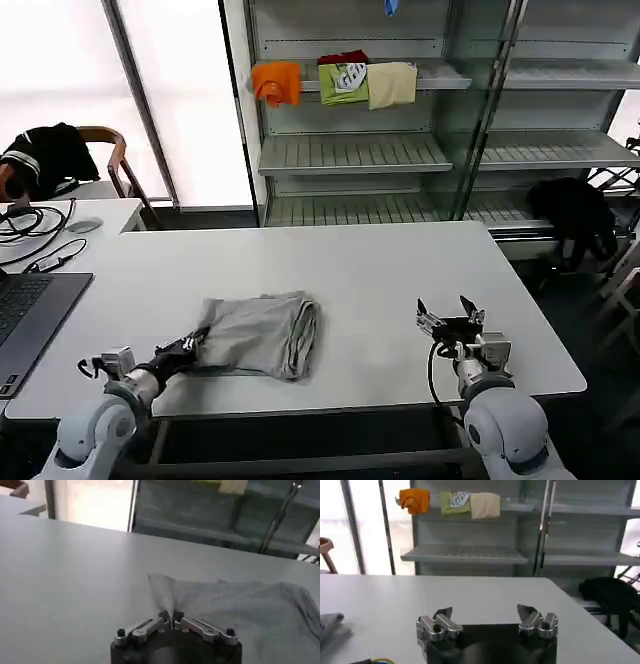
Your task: Fold and organize the clothes.
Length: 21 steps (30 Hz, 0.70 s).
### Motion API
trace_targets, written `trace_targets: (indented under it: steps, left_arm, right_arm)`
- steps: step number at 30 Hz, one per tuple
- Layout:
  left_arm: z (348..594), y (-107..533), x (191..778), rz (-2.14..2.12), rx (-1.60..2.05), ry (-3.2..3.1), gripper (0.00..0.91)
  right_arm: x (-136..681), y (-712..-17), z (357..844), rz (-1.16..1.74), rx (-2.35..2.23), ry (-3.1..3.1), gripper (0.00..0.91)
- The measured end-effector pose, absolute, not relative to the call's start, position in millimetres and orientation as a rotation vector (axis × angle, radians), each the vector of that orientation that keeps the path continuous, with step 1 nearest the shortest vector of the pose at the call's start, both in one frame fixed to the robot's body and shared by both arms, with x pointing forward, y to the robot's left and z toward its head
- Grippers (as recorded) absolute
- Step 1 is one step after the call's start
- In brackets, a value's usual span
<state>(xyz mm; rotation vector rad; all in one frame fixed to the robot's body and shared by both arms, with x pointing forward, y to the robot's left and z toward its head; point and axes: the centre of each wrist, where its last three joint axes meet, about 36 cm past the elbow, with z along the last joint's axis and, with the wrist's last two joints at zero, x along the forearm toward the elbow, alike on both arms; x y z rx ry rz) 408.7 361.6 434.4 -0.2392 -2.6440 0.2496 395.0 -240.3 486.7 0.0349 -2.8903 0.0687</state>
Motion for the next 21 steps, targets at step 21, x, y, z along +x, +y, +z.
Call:
trace_targets:
  steps: [21]
  left_arm:
    - [545.8, 570.2, 411.1, -0.037, 0.274, -2.765, 0.0]
  right_arm:
    - [406.3, -242.4, 484.3, 0.035, 0.07, -2.879, 0.907]
